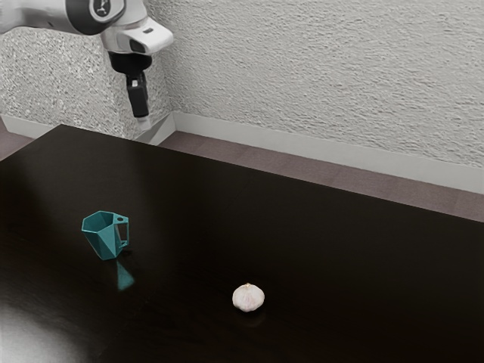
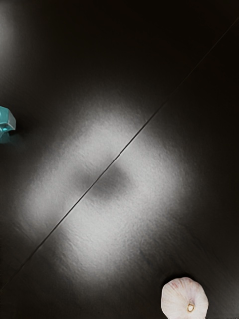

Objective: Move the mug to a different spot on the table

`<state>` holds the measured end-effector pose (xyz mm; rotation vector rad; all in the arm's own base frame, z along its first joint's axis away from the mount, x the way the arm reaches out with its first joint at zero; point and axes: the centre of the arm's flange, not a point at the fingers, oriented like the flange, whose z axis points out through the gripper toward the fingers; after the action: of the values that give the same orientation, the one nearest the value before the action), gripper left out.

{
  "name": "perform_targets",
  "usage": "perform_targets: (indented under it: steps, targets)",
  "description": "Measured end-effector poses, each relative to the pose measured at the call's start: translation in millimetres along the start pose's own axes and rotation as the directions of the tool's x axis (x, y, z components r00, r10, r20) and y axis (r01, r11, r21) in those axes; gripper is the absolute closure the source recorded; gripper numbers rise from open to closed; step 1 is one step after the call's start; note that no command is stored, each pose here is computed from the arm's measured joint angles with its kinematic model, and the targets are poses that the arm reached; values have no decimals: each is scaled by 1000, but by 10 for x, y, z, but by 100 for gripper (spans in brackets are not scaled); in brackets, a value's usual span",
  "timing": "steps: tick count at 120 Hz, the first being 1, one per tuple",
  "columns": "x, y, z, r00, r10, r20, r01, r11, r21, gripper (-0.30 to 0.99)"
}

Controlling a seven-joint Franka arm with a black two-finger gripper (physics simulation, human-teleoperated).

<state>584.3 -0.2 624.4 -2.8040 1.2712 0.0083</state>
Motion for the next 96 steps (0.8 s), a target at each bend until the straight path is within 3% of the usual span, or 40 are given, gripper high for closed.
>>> perform_targets:
  steps: [39,68,84,96]
  targets:
    - [1,-20,205,999,39,28,-38,999,-30,0]
    - [-362,-96,1069,978,105,182,-83,989,-125,0]
    - [-360,-150,1388,961,161,227,-130,981,-146,0]
    - [-570,-266,1759,954,164,250,-120,976,-181,0]
